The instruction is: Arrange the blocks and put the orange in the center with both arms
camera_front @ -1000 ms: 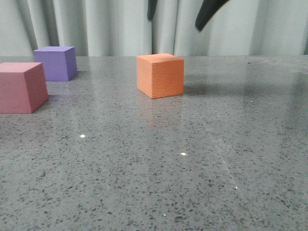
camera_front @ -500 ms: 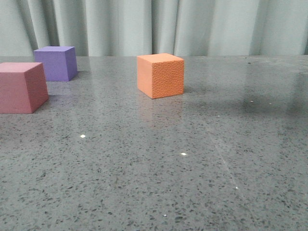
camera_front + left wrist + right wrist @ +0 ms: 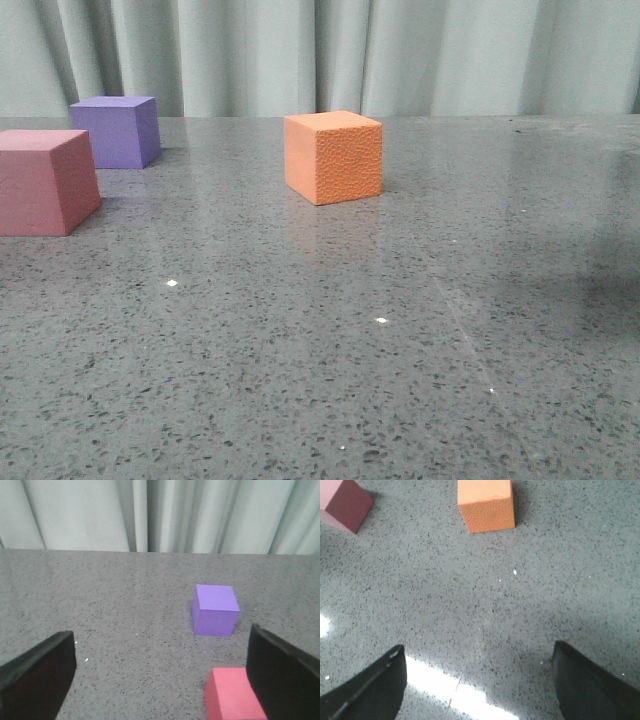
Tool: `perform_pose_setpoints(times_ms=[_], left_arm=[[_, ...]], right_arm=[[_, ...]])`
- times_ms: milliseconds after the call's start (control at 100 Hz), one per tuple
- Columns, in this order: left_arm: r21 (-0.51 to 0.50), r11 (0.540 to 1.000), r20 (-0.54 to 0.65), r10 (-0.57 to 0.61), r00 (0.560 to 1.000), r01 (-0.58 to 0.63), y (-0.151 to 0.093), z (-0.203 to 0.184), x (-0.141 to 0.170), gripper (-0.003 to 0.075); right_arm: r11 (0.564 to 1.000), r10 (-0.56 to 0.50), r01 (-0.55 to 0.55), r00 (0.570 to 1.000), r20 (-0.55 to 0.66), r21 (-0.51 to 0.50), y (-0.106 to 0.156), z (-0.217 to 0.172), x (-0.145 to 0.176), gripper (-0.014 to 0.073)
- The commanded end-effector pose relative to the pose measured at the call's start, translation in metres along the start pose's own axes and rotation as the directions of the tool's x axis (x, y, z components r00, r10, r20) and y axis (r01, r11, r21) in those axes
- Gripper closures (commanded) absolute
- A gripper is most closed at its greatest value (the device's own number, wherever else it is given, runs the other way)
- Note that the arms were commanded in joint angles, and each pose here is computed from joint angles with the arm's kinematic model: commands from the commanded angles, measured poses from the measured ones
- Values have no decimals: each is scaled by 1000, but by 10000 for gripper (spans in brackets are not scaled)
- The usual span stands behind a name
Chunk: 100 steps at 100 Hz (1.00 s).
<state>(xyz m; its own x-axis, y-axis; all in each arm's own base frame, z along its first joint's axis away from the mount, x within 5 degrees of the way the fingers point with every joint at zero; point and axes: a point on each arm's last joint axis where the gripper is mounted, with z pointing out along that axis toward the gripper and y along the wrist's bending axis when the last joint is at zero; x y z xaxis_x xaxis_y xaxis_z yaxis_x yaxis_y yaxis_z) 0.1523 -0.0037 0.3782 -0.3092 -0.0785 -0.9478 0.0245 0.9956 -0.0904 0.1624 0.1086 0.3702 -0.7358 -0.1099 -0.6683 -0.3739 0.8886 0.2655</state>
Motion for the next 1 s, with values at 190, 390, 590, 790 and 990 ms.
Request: perform_pose_setpoints(times_ms=[190,390,590,790,990], left_arm=[[156,983,81,88,993,-100,-34,29,-50,60],[274,938,53,207,977,-213,-71,63,-73,60],[393,864,-51,362,931,-314,-112,105,-85,60],[537,708,-72,581,811,-459,-151,142,-86,60],[675,601,-81,637,766,-428,-184,174,-75,60]], right_arm=[[999,-13,22,983,183,-47,-3,-35,16,4],[998,-11,23,980,200,-56,-2,-40,18,4],[998,-10,22,980,199,-57,-2,-40,18,4],[998,-9,21,980,199,-58,-2,-40,18,4],[998,-9,21,980,199,-58,-2,-40,18,4]])
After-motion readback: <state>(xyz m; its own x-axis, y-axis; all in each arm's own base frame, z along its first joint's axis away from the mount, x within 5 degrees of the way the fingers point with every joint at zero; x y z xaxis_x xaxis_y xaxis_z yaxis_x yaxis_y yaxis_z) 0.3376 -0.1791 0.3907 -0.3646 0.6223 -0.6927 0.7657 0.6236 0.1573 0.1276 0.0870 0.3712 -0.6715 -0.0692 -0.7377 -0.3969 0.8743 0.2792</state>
